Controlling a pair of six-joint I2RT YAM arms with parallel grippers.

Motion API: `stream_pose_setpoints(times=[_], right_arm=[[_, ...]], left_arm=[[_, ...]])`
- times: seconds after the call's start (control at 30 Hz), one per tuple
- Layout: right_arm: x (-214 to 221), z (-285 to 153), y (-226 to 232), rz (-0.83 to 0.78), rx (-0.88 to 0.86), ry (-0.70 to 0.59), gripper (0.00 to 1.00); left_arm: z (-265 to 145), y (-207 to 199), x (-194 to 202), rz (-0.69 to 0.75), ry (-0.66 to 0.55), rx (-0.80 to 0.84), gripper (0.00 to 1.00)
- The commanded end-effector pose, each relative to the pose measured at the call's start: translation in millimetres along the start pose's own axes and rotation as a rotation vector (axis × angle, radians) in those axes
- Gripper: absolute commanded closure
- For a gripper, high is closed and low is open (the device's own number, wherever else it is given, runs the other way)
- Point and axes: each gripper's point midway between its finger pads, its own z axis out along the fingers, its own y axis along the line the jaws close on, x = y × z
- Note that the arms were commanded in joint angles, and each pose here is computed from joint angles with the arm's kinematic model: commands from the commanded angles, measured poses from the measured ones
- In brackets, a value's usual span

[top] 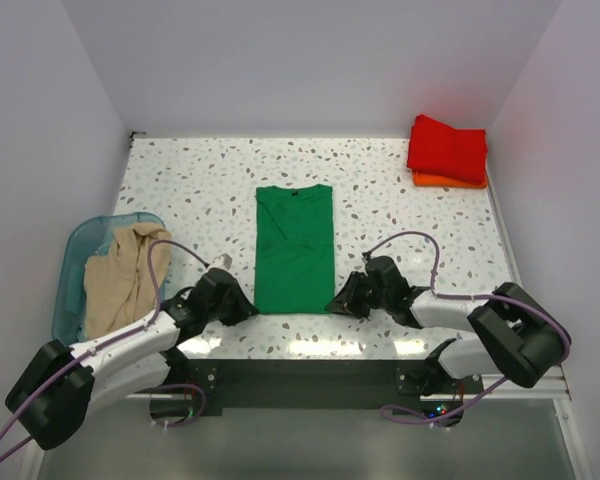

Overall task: Fold and stack the t-shirts
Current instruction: Fold the tshirt

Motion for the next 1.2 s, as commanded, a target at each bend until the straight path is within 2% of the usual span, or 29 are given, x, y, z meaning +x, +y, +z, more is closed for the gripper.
stream_pose_setpoints(times=[0.0, 0.07, 0.23, 0.57, 0.7, 0.9, 1.17], right_arm=[[3.1, -1.1, -13.1, -0.008, 0.044, -0.005, 0.86], [2.3, -3.5, -12.0, -0.018, 0.044, -0.011, 0.91], [3.3, -14.9, -9.6, -0.056, 0.041, -0.017, 1.00], [20.5, -51.3, -7.5, -0.160, 0.004, 0.007, 1.00], [27.7, -66.5, -7.7, -0.197, -0.004, 0.012, 1.00], [23.8, -79.1, -3.4, -0.257, 0.009, -0.010, 1.00], [-14.4, -83.1, 29.3, -0.328, 0.057, -0.108, 1.00]], left_arm=[[0.2, 5.3, 5.6, 0.019, 0.014, -0.022, 0.94], [-1.5, 1.5, 7.2, 0.030, 0.021, -0.012, 1.00], [-5.4, -4.4, 16.1, 0.054, 0.043, 0.006, 1.00], [-22.4, -33.0, 45.6, 0.118, 0.068, 0.059, 1.00], [-30.8, -42.0, 50.6, 0.103, 0.063, 0.072, 1.00], [-45.3, -60.1, 33.8, 0.094, -0.008, 0.120, 1.00], [-56.1, -97.2, -9.9, 0.141, -0.148, 0.111, 1.00]])
